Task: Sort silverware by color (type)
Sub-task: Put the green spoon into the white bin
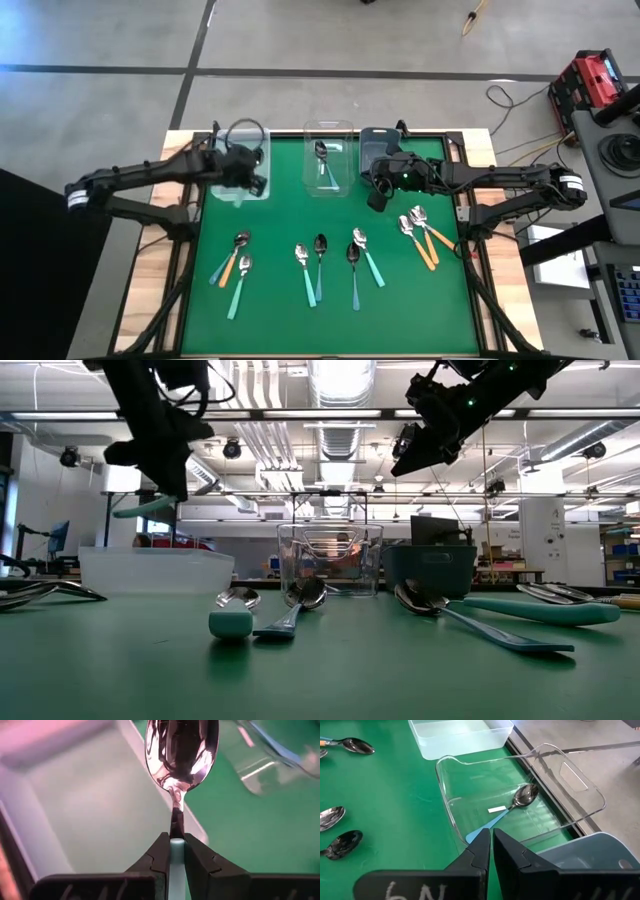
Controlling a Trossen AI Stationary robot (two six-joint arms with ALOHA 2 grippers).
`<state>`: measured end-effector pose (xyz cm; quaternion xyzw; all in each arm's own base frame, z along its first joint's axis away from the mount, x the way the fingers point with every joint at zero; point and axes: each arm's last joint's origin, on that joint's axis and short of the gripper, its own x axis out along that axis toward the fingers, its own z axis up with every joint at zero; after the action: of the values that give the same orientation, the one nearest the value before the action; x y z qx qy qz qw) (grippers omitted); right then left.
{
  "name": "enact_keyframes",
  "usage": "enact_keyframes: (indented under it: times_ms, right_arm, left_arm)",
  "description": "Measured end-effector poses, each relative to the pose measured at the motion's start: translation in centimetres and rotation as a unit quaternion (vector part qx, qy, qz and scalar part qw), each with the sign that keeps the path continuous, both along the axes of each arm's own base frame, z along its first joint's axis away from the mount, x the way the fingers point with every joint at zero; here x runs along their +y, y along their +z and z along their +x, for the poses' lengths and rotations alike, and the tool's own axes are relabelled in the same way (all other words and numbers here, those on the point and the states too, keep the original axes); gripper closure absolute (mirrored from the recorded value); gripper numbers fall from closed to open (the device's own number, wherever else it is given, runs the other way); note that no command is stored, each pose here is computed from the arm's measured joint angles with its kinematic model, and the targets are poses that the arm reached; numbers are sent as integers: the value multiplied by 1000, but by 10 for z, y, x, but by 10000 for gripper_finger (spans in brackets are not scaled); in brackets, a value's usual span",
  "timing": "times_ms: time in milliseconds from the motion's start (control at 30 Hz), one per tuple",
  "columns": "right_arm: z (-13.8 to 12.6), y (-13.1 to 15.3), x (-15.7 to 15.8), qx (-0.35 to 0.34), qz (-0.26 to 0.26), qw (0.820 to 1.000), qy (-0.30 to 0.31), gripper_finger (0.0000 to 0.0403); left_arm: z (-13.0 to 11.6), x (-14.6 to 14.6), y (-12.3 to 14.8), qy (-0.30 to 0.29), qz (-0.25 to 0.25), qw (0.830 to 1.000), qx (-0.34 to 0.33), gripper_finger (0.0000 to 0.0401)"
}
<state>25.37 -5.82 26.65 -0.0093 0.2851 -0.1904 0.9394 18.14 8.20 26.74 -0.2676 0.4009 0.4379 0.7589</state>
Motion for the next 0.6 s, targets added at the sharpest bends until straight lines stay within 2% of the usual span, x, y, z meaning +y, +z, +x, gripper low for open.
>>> enact_keyframes:
  times_ms: [367,600]
  right_arm:
    - [0,0,0,0,0,1000,0,390]
    - [0,0,0,0,0,1000,0,390]
  left_arm:
    - [-15,50,1,6,55,998,29,383]
    - [-17,75,-18,44,28,996,70,383]
